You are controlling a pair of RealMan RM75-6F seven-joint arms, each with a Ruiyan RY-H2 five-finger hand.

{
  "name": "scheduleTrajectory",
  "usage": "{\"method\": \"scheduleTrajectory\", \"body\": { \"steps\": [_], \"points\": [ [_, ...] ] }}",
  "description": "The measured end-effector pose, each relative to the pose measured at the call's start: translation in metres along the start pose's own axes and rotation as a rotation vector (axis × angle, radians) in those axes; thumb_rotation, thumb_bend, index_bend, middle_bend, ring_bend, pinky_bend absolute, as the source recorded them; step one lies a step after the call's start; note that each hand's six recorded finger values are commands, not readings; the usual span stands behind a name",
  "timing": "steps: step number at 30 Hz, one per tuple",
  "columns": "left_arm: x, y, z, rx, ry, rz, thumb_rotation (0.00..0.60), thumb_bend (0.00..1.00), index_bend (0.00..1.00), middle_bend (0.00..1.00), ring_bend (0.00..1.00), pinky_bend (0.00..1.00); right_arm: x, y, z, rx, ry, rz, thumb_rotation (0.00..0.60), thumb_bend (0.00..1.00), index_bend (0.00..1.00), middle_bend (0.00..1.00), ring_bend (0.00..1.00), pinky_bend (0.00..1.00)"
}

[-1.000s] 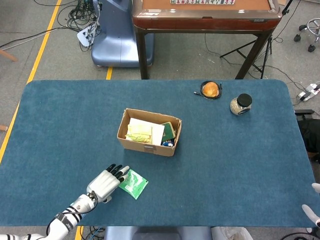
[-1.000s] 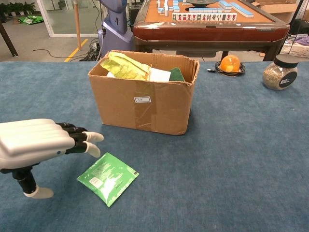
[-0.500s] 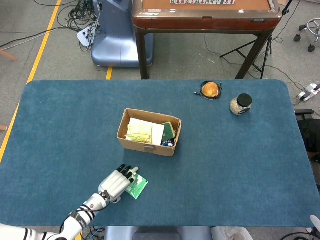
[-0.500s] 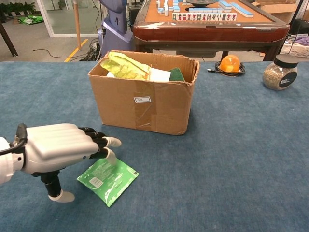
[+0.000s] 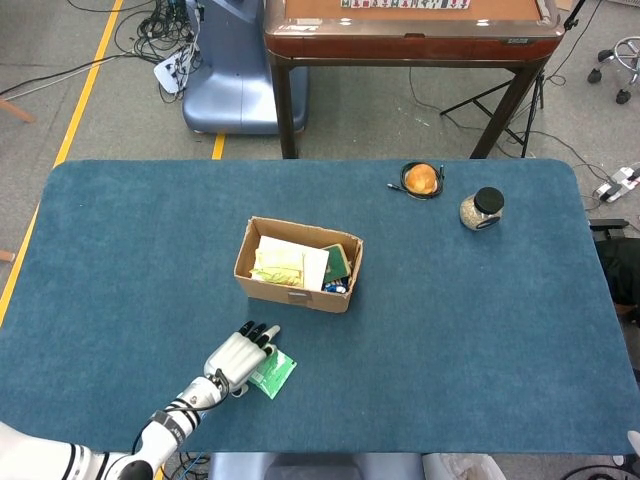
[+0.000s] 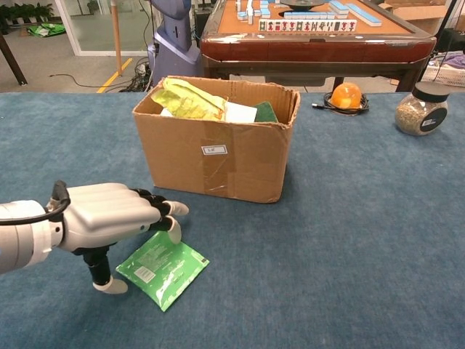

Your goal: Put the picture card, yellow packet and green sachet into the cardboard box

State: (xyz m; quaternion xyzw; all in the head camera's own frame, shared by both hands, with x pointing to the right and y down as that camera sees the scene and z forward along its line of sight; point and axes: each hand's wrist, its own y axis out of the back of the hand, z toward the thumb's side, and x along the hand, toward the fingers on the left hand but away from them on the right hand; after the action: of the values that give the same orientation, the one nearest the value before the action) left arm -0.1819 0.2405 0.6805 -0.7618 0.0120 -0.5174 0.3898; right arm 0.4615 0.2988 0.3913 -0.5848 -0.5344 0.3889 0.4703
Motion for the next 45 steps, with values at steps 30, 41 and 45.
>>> {"method": "scheduleTrajectory", "body": {
  "steps": [30,41,45],
  "points": [
    [0.003,-0.013,-0.006,-0.033,0.019,-0.021,0.600,0.17,0.44,0.00,0.00,0.05,-0.002,-0.002,0.001,-0.010,0.006,0.009,0.600,0.05,0.39,0.48,0.36,0.42],
    [0.001,-0.016,-0.007,-0.072,0.013,-0.032,0.600,0.34,0.50,0.00,0.00,0.05,-0.003,-0.003,0.001,-0.014,0.005,0.011,0.600,0.05,0.39,0.48,0.36,0.42],
    [0.001,-0.015,-0.006,-0.089,0.007,-0.029,0.600,0.36,0.52,0.00,0.00,0.05,-0.003,-0.003,0.001,-0.015,0.005,0.012,0.600,0.05,0.39,0.48,0.36,0.42]
  ]
}}
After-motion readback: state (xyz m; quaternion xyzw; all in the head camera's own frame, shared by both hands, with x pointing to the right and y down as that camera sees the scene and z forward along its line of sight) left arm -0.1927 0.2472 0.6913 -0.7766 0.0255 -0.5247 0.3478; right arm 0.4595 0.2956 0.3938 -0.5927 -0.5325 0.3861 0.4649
